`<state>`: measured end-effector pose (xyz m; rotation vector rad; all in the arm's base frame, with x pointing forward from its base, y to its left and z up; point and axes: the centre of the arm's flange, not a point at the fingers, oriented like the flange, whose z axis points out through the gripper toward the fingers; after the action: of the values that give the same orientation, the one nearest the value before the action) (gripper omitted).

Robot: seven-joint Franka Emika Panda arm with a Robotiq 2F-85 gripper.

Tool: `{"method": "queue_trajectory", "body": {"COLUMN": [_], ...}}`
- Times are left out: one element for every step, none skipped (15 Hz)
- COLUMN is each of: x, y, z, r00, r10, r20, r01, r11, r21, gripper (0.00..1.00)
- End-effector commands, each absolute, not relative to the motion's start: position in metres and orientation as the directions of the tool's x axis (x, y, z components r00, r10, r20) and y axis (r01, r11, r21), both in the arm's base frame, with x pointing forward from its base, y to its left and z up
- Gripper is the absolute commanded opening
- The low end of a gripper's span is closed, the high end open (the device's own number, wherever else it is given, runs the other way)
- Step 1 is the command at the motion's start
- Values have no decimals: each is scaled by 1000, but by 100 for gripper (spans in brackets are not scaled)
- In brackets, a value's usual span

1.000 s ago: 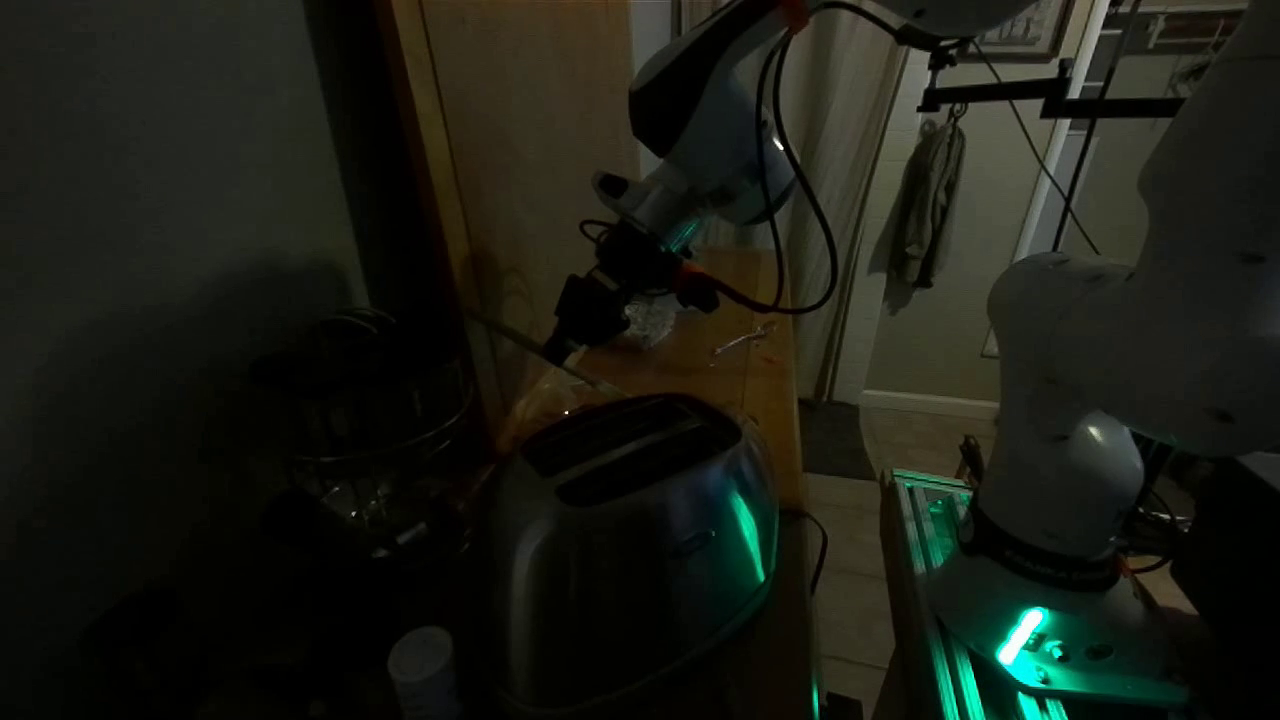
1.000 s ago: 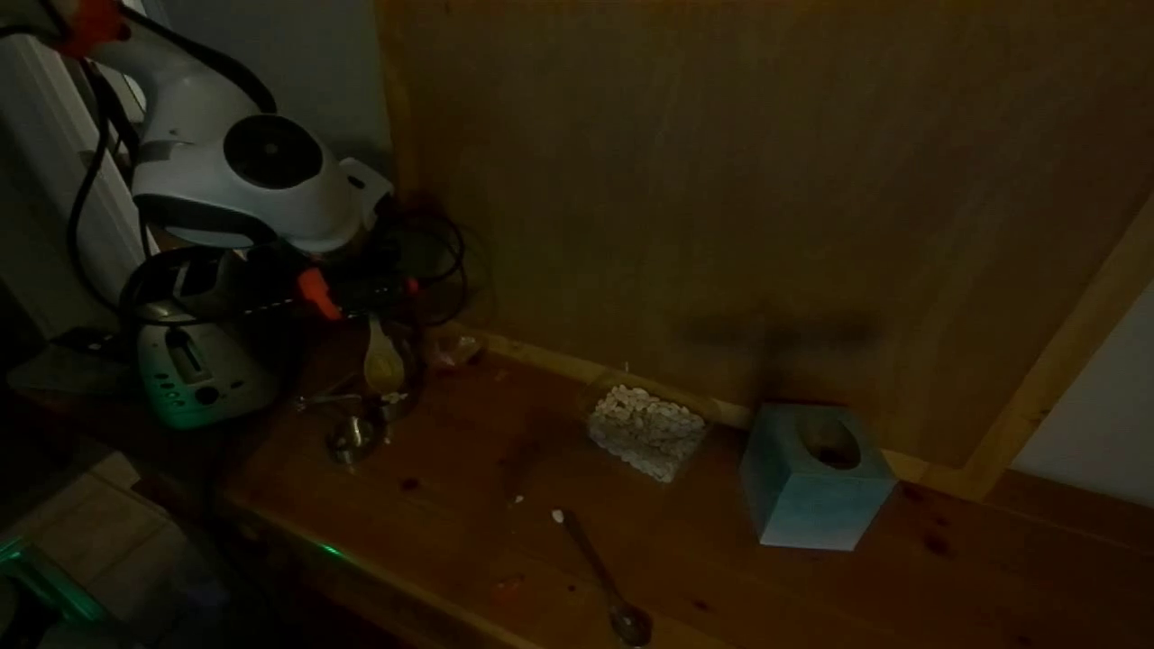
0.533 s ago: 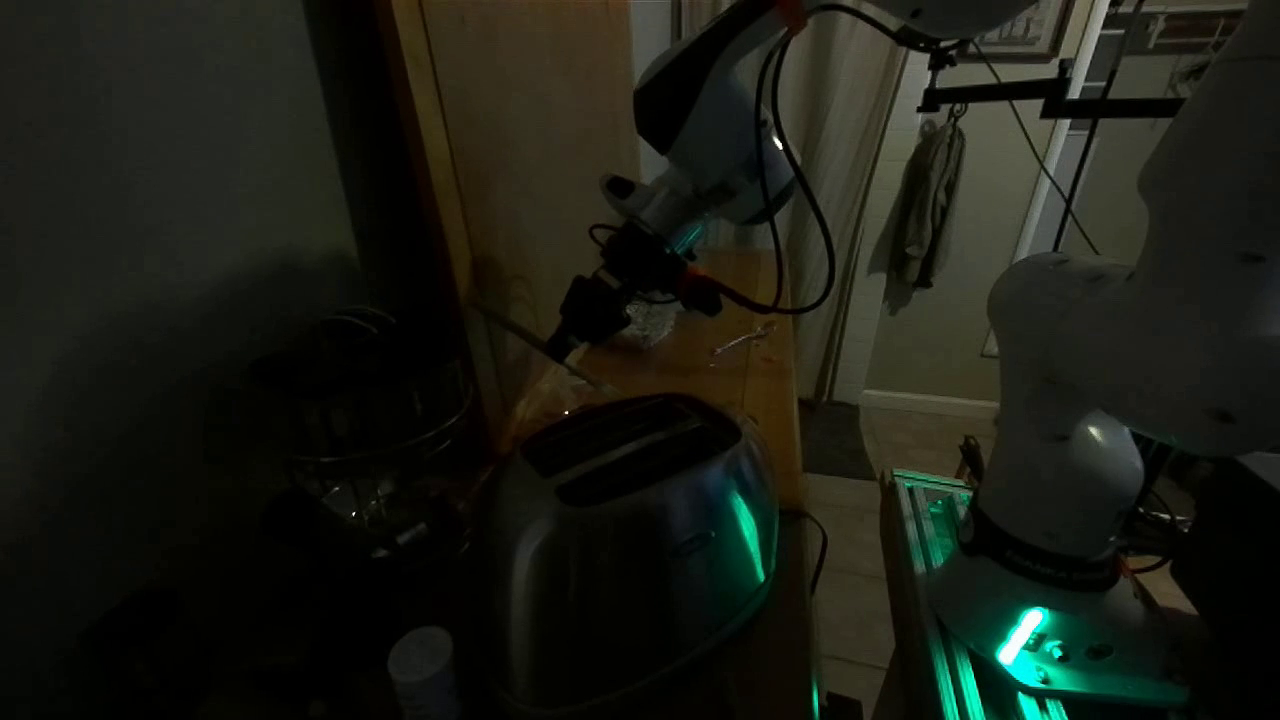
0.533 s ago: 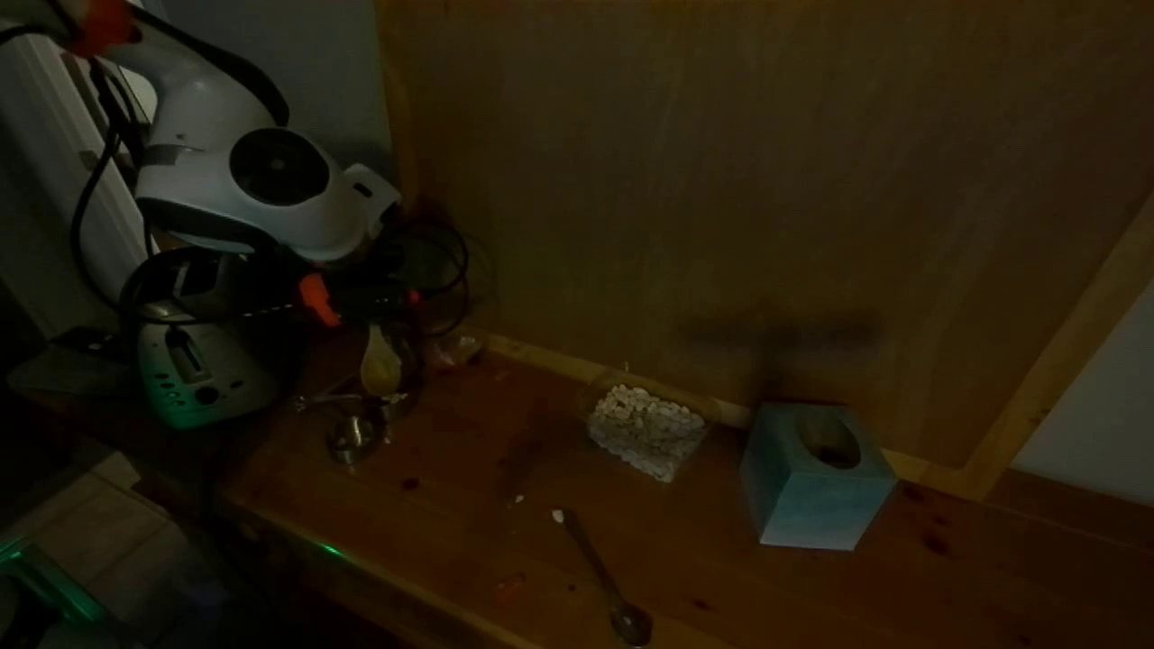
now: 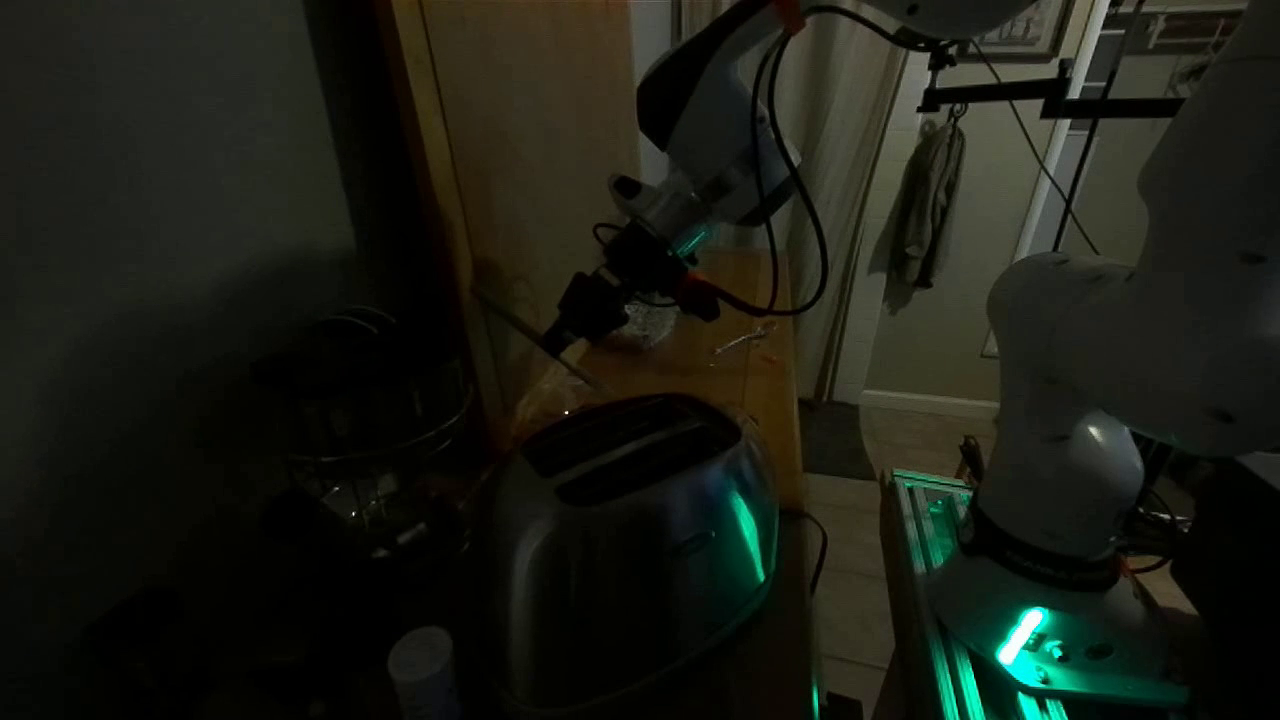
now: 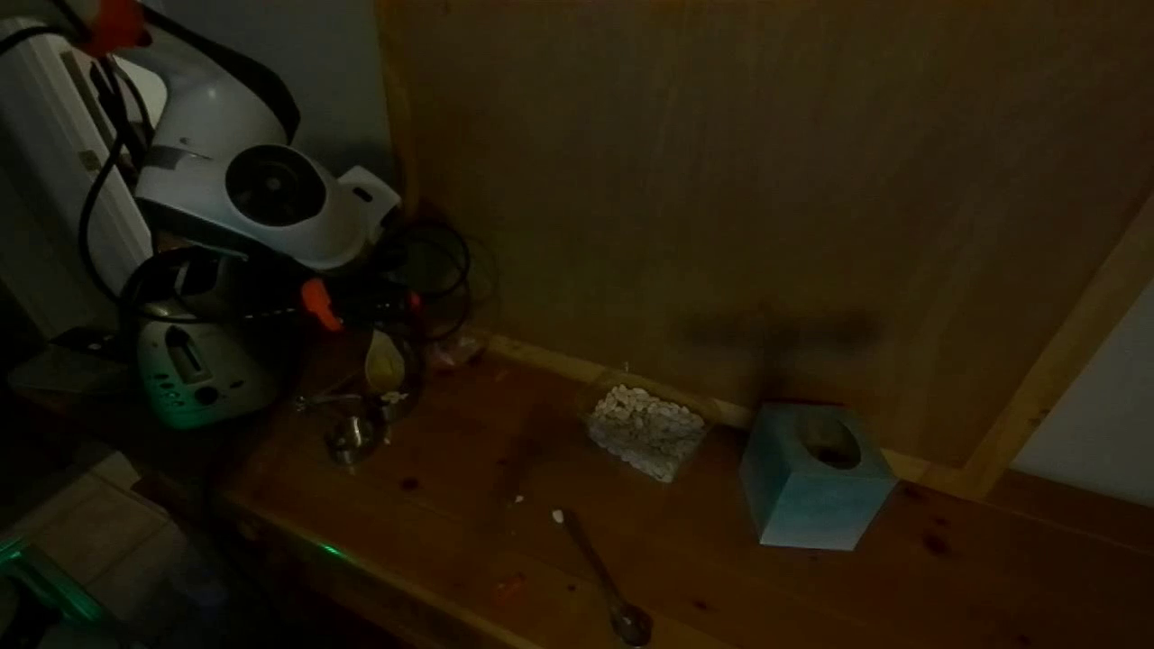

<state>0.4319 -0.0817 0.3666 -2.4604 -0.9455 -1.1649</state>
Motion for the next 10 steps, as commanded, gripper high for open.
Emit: {"method": "queue_trajectory", "body": {"x": [437,437,437,437,437,437,436,436,434,434], "y": [-82,-82,-82,-82,-83,-85,-87,-88,-89,-91], "z": [361,362,362,362,362,363,364,364,366,366], "r00": [434,430,431,432,432,437,440,444,436,443], "r10": [444,443,441,449,445,439,428,432,429,434], "r20": [784,786,787,782,784,785,790,785,791,785], "r01": [646,644,654,655,657,649,657,651,661,648], "r11": [-760,-761,-754,-753,-751,-758,-753,-758,-749,-760], "r21": [73,77,64,71,65,62,42,48,42,54], "gripper": [6,6,6,6,6,6,6,6,6,6]}}
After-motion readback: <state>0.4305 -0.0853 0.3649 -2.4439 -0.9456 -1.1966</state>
